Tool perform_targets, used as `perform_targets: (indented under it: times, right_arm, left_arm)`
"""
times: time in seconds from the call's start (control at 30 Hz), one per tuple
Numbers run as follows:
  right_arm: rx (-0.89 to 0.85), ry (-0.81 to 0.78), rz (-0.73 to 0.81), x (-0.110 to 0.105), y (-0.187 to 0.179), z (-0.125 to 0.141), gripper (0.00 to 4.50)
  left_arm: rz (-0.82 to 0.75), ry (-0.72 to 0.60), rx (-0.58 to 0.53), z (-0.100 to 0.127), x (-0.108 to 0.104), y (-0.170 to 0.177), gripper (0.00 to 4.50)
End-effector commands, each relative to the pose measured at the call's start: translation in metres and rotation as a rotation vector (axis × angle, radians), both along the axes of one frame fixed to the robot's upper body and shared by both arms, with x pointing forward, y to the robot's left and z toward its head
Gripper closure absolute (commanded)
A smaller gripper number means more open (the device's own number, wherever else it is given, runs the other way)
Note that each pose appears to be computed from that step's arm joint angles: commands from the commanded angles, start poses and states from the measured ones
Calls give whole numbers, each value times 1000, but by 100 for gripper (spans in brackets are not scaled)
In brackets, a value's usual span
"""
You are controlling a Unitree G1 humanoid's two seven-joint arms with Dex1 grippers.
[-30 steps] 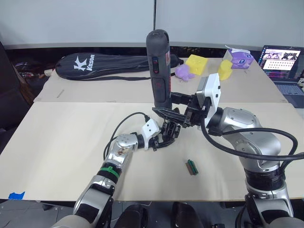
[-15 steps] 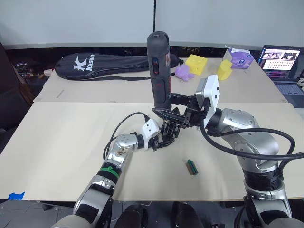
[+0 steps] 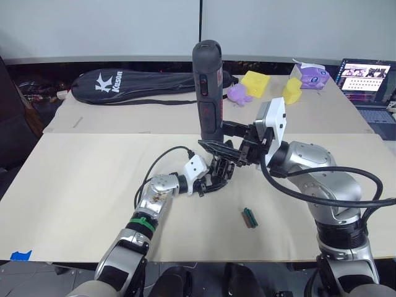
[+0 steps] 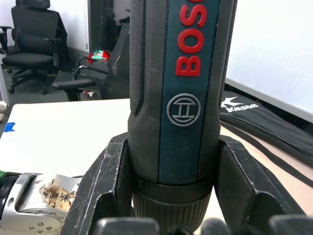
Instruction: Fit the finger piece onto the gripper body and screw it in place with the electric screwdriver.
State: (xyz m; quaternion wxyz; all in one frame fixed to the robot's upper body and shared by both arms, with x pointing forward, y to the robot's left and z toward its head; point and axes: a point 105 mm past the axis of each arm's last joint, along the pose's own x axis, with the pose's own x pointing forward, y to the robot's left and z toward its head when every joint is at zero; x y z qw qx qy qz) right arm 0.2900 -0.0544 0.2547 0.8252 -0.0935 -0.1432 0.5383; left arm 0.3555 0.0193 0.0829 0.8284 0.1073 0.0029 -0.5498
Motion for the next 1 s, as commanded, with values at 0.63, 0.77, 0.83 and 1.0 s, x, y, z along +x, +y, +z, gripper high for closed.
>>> perform_targets:
  times: [0.63,0.77,0.83,1.0]
  right_arm:
    - [42,-20,-52,5,-11,-5,258]
    - [68,11,-58,7,-10,-14,258]
    - [70,22,-57,7,-8,-19,258]
    - [-11,71,-88,14,-12,-45,258]
  left_arm:
    - [3,-19,-19,7,2,-1,218]
    - [10,-21,-18,8,3,0,218]
    - [11,-21,-18,9,4,1,218]
    - [10,-23,-10,8,5,2,218]
